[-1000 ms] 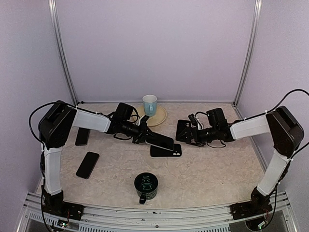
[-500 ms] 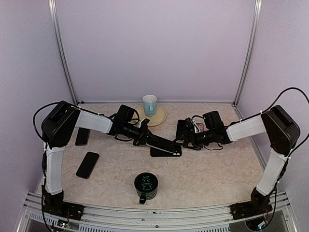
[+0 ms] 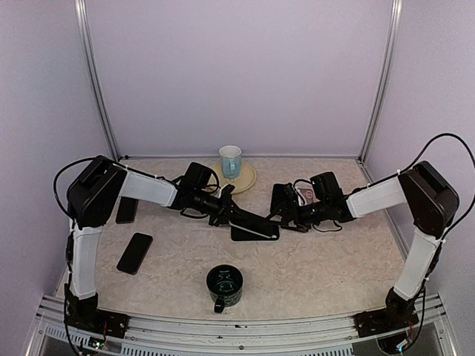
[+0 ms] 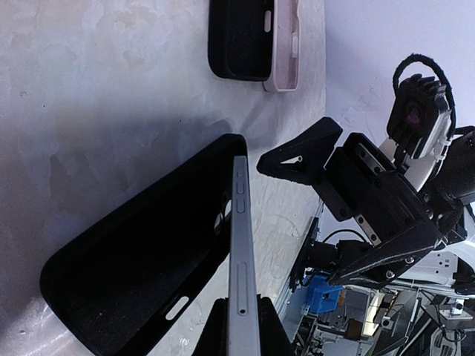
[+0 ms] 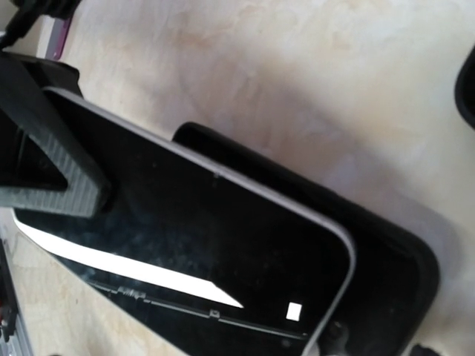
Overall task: Put the phone into the phone case
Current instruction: Install the phone on the phone case.
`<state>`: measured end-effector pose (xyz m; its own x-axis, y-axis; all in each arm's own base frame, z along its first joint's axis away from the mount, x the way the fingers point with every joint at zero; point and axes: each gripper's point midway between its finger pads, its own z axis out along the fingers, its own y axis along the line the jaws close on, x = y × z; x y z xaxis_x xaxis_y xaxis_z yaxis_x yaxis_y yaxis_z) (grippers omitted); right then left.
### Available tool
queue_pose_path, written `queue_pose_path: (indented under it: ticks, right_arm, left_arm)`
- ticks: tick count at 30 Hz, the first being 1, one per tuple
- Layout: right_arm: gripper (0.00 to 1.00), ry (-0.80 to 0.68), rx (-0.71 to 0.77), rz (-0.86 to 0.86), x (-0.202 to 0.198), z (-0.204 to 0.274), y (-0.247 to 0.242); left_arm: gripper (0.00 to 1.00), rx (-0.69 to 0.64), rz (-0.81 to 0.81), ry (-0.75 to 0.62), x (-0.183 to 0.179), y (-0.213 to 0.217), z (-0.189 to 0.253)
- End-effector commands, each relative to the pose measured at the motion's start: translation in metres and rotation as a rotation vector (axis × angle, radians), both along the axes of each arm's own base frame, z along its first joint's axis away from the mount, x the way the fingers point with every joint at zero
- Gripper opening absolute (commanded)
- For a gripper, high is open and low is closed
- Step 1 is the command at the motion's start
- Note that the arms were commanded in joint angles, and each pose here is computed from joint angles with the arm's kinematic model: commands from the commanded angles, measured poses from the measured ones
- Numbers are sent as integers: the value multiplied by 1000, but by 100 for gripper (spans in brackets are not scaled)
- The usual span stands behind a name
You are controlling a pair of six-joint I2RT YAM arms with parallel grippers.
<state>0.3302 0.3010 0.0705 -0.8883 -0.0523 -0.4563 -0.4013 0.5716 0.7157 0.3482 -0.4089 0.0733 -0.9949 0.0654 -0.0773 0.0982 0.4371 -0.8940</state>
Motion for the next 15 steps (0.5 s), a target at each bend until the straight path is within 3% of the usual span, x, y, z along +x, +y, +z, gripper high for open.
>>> queue_pose_path:
  ticks: [1,15]
  right_arm:
    - [100,25,-13,7,-7,-12,2]
    - [100,48,-8,15,-11,-20,5]
  left_arm:
    - [0,-55,-31,-26,3,-13,13]
    - [0,-37,0,-14,8,-15,3]
